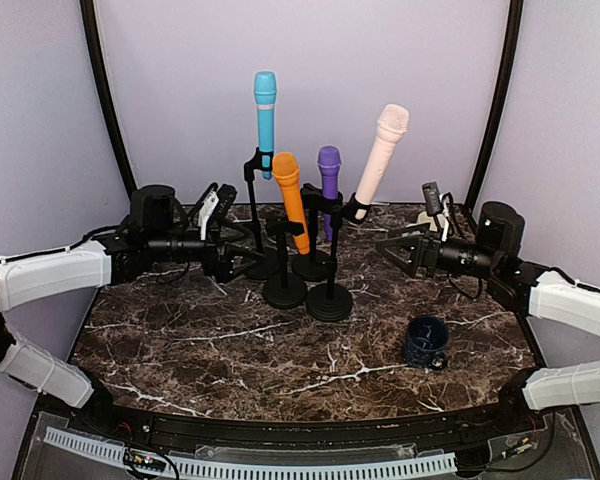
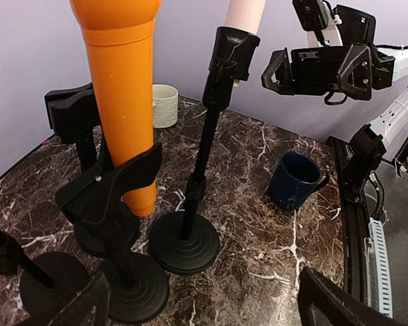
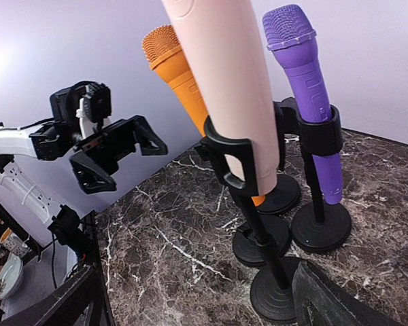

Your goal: Remove the microphone from the stand

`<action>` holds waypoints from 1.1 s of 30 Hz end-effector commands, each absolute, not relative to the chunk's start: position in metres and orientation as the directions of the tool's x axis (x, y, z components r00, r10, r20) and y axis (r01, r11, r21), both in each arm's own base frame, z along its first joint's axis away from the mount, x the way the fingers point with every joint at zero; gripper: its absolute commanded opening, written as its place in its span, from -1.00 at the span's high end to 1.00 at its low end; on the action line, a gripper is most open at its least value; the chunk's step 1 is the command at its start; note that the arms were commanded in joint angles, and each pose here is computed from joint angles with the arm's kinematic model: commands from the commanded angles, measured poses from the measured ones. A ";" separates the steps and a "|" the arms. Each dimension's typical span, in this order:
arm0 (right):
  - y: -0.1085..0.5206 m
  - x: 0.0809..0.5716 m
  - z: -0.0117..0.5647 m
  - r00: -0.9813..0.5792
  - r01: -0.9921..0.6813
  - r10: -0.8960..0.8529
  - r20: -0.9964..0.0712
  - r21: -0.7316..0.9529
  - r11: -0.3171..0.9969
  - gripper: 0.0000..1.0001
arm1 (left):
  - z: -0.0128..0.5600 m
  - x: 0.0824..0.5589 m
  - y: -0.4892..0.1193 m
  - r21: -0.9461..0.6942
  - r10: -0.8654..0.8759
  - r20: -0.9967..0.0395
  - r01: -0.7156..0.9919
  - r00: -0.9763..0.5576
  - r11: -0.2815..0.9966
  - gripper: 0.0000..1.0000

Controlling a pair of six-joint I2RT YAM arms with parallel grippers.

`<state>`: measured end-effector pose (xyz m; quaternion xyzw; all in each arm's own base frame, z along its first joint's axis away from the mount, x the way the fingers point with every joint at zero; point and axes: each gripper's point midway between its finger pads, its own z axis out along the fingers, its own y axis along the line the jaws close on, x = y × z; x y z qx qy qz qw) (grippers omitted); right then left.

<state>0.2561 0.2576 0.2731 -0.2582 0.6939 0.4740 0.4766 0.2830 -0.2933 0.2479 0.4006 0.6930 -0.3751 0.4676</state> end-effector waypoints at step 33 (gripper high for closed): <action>0.272 0.228 0.300 -0.357 -0.877 0.120 -0.926 0.377 0.298 -0.97 | 0.246 0.358 -0.338 -0.070 0.217 -0.969 0.977 -0.114 0.201 -0.88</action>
